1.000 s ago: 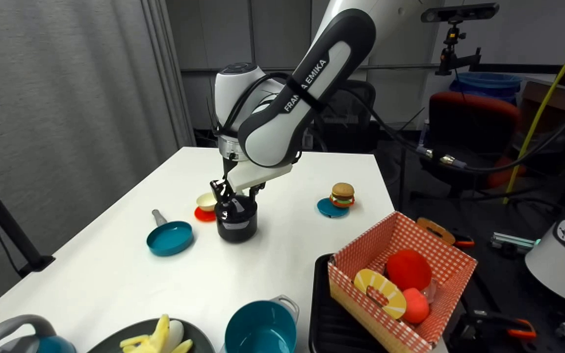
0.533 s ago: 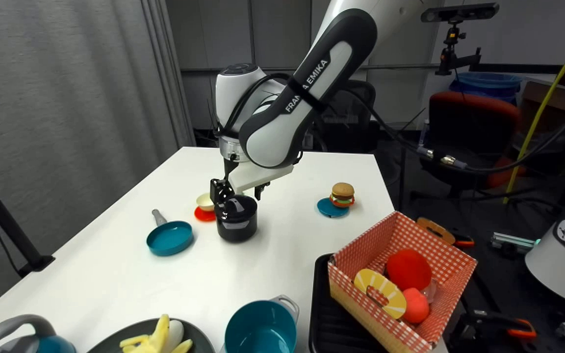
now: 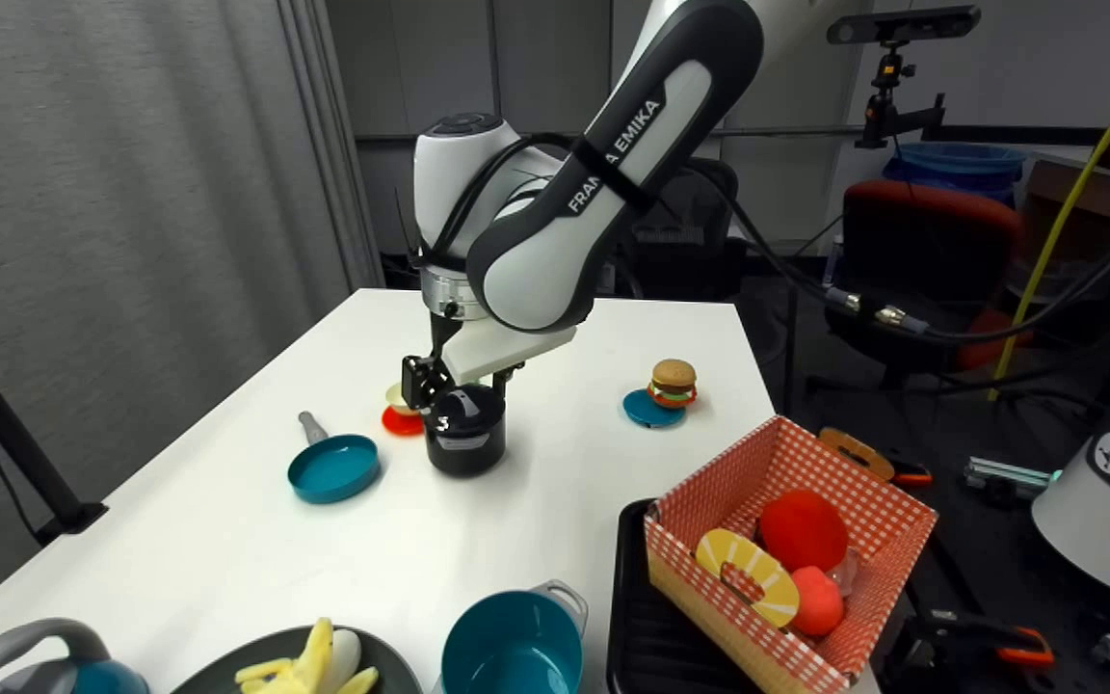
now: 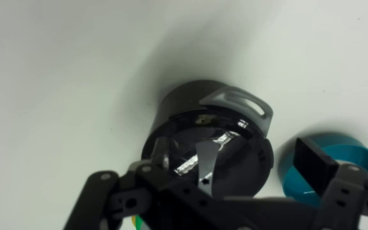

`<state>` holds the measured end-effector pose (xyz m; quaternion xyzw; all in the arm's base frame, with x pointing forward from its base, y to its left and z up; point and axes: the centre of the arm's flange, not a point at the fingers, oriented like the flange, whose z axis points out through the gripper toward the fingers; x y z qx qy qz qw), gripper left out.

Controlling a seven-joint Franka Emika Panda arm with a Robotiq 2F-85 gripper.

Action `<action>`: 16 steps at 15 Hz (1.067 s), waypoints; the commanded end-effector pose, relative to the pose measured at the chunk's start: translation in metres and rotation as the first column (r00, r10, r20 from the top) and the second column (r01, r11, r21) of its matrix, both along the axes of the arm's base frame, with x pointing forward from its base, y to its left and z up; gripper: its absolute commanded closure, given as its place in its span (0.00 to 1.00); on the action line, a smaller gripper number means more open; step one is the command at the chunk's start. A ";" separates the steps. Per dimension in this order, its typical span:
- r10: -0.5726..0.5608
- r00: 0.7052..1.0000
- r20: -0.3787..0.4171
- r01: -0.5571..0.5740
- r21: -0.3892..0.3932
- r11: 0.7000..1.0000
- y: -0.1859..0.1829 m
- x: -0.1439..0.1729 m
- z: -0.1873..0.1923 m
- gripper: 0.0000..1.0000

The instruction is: Pick up the lid from the table and put it on the black pot

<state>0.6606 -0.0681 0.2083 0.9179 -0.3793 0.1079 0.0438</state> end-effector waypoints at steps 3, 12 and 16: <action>0.022 1.000 0.009 -0.022 -0.012 1.000 0.032 -0.032 0.022 0.00; 0.184 0.980 -0.077 -0.188 -0.045 0.981 0.061 -0.080 0.042 0.00; 0.264 0.959 -0.103 -0.270 -0.051 0.961 0.061 -0.097 0.058 0.00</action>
